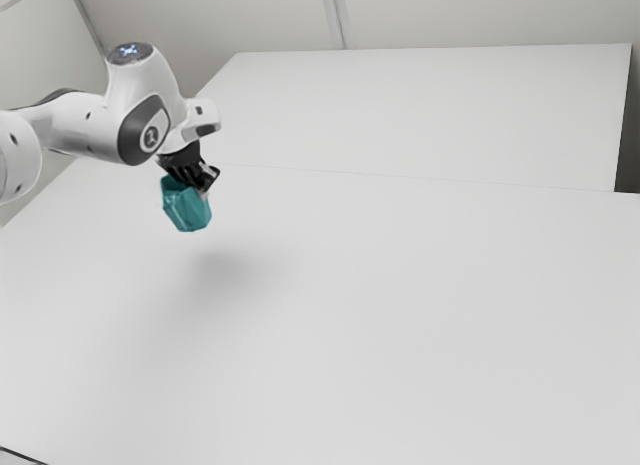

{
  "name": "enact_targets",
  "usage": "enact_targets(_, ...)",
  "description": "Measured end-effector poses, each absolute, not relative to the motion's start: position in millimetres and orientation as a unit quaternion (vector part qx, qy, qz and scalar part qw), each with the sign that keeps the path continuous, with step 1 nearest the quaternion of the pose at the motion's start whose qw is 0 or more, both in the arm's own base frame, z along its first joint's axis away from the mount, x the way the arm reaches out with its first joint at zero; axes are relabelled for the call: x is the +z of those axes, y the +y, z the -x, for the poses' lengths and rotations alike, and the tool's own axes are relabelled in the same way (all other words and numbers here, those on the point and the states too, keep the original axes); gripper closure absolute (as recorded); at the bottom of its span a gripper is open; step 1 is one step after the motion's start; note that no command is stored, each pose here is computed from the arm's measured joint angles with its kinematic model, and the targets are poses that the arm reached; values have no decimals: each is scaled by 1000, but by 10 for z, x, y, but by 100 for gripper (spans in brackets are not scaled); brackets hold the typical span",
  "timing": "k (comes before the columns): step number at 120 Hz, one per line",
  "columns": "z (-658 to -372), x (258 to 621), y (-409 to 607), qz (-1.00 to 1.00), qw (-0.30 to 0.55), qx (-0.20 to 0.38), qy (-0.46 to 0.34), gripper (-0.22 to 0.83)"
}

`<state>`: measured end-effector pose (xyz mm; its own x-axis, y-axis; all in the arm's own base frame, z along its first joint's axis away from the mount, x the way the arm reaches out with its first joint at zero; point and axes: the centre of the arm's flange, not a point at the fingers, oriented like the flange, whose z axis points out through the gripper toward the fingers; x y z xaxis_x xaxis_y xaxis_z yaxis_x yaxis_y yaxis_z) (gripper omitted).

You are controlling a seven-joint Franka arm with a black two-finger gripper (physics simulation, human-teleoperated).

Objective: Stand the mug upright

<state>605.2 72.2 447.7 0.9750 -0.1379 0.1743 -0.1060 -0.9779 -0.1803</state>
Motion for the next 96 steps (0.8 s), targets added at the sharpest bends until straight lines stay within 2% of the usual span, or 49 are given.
enact_targets(48,-5634,4199,2,991,82,-90,-59,78)
enact_targets(96,-5604,3665,31,977,75,-57,-191,78)
